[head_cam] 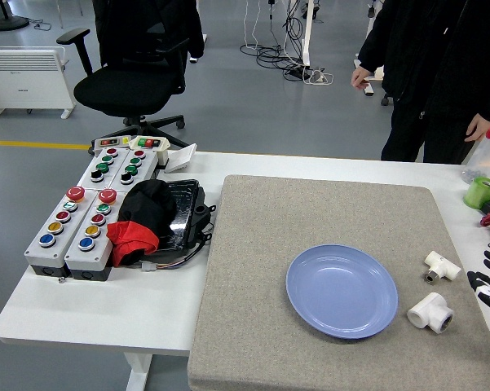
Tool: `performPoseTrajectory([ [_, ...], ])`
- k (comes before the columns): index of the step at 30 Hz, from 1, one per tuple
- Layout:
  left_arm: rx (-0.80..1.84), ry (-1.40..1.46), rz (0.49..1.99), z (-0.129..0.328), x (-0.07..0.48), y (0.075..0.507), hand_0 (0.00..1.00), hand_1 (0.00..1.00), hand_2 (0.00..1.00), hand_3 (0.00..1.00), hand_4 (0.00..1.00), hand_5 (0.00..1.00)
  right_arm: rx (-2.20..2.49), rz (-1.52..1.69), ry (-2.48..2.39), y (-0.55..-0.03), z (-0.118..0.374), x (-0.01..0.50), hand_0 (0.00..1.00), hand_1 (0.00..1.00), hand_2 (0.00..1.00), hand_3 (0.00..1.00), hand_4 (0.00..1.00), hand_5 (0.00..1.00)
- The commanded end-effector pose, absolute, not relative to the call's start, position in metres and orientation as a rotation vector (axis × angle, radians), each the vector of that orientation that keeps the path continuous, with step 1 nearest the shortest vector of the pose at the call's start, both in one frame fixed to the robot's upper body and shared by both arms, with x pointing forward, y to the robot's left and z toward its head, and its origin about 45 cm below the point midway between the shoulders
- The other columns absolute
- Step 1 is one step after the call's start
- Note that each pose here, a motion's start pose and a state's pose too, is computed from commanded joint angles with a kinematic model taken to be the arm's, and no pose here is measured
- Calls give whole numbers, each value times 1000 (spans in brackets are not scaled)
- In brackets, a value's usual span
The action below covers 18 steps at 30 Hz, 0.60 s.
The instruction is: Pick pipe place plate twice
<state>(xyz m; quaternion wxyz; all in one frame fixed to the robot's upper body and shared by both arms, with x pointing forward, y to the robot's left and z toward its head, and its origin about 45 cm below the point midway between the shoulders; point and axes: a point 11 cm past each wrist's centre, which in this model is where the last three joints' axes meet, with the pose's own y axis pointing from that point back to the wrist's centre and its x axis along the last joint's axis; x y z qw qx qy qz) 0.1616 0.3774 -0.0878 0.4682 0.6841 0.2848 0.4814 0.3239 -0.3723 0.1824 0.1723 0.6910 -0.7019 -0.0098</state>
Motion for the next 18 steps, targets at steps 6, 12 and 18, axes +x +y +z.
performPoseTrajectory([
  [6,1677,698,1181,-88,162,377,650,631,635,551,386,998,1897,184,-1841,-369,181,320,995,924,998,953,688,300],
  [12,1678,695,1182,-88,162,378,649,630,635,551,387,998,1860,310,-1719,-363,179,317,992,921,992,945,714,303],
  [18,1678,694,1181,-87,163,378,649,631,635,551,387,998,1876,356,-1623,-350,176,314,978,918,974,937,733,304],
])
